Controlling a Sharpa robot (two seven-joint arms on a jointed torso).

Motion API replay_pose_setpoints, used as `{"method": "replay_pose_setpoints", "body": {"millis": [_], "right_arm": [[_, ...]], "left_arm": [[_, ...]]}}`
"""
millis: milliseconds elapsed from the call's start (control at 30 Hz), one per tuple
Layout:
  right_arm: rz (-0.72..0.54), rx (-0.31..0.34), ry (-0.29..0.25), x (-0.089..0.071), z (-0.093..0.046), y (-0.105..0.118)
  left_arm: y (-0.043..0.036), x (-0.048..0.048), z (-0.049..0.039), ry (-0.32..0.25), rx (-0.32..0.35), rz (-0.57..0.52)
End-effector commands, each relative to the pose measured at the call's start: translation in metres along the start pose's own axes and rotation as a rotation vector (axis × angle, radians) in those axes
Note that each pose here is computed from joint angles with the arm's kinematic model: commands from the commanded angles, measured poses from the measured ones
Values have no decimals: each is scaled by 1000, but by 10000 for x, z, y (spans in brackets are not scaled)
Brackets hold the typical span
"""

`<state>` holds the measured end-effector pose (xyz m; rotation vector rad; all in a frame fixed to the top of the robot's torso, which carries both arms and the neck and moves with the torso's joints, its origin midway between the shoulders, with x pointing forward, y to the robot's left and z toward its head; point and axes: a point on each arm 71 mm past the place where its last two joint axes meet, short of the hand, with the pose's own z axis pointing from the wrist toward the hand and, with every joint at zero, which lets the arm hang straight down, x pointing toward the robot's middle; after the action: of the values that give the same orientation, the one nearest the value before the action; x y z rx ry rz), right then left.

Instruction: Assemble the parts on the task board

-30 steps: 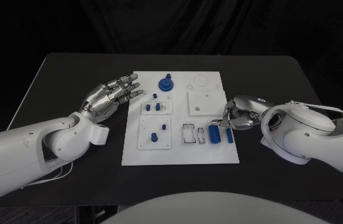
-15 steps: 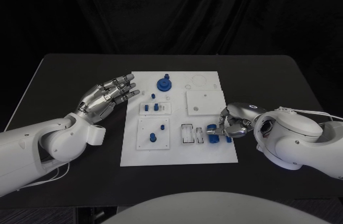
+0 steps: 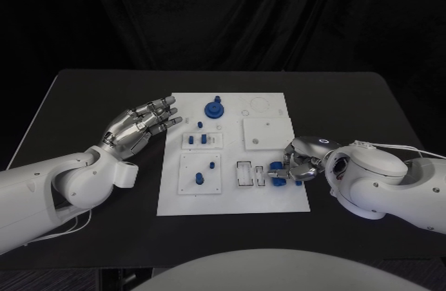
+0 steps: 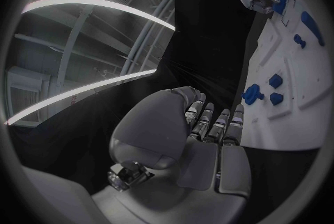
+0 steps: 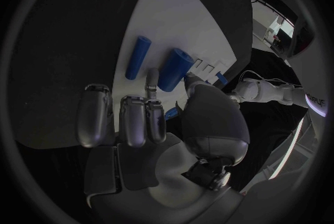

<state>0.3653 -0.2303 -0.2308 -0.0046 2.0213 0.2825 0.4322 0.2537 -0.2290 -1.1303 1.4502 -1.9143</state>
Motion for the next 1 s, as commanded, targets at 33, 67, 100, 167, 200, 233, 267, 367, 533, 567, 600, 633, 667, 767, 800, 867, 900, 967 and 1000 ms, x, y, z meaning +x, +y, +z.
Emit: {"method": "replay_pose_setpoints", "body": {"millis": [33,67,100,167,200,233,267,367,533,567,600,633,667,767,800,867,900,967,1000], "right_arm": [[-42,18,50,70,16,-21],[-48,20,61,88,22,-21],[-53,21,69,101,26,-21],[-62,22,84,127,40,-20],[-63,22,88,134,45,-18],[-63,21,92,140,50,-17],[-58,19,94,146,54,-14],[-33,12,94,152,59,-5],[5,-10,70,140,55,21],[13,-15,63,135,52,28],[19,-20,57,131,49,34],[31,-27,45,123,43,45],[45,-34,35,116,35,54],[98,-44,26,106,10,63],[111,-44,28,106,4,64],[155,-48,36,106,-25,76],[168,-51,38,105,-35,86],[193,-59,43,102,-56,116],[205,-64,45,99,-63,133]], "left_arm": [[-3,17,7,13,4,-14],[-3,15,6,13,4,-14],[-2,14,6,13,3,-14],[0,11,6,13,1,-14],[1,11,6,13,1,-14],[3,10,7,13,0,-15],[5,10,8,14,-2,-15],[10,10,10,15,-5,-16],[14,5,9,15,-8,-16],[15,5,9,16,-9,-17],[15,5,9,16,-9,-17],[16,6,8,17,-10,-18],[17,5,7,17,-11,-18],[19,5,6,17,-12,-18],[20,5,6,17,-12,-18],[22,9,8,18,-13,-19],[23,11,9,18,-13,-19],[24,14,10,19,-13,-19],[24,15,11,19,-13,-19]]}}
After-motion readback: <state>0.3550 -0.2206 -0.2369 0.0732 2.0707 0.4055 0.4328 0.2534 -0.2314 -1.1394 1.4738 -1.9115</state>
